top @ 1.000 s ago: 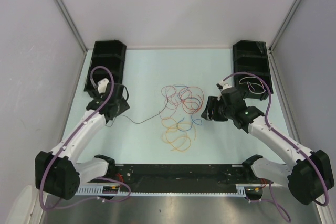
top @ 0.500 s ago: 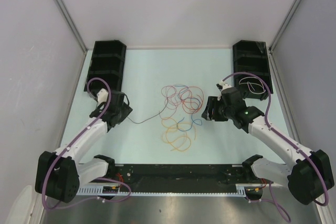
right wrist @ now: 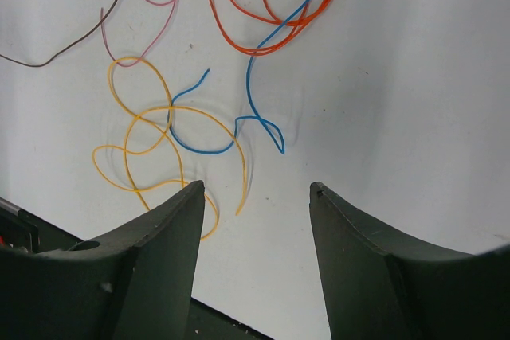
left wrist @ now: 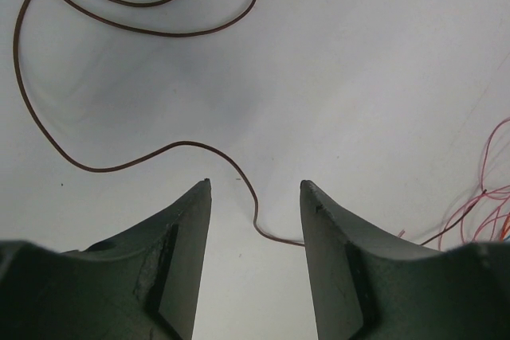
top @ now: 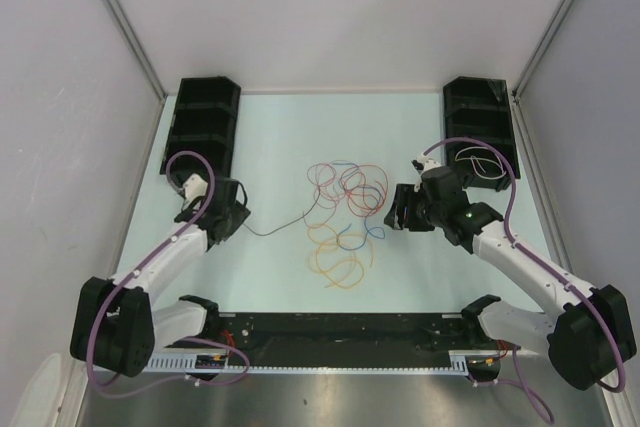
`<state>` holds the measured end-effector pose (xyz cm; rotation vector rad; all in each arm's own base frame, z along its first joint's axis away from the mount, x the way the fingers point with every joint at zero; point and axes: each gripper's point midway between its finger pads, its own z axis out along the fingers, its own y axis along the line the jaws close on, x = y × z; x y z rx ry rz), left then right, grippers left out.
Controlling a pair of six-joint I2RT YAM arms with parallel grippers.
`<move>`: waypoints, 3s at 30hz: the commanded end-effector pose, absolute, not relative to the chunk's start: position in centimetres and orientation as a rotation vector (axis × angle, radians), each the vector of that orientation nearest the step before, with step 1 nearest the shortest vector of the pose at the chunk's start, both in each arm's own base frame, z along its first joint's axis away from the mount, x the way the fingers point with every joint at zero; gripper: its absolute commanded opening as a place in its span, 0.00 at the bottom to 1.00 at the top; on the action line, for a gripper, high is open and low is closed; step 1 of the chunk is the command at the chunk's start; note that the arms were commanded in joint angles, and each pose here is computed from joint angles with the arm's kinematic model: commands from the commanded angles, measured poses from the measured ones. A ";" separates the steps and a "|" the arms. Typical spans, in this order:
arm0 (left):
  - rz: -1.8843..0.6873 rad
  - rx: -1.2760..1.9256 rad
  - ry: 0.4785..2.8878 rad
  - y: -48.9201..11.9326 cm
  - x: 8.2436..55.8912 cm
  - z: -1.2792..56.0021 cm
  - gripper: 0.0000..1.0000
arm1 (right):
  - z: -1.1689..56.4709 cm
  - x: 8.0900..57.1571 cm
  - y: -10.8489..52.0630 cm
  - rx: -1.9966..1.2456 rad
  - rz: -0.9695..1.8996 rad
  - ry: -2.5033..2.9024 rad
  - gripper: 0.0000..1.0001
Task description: Untangle the cables
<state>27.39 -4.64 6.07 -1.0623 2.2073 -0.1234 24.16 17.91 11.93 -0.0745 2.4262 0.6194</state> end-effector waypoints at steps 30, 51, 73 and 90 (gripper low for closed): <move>-0.076 -0.596 2.008 -3.4 32.5 32.9 0.00 | 11.1 25.1 19.0 -0.065 0.659 2.430 0.60; -0.467 -0.244 2.010 -11.8 36.3 39.9 0.00 | 11.1 25.1 19.1 -0.078 0.658 2.429 0.59; -0.270 -0.370 1.849 -8.8 40.2 44.8 0.01 | 11.4 24.9 18.8 -0.087 0.653 2.427 0.59; -0.103 -0.606 1.616 0.1 40.7 49.1 0.00 | 10.6 24.4 18.3 -0.081 0.644 2.441 0.59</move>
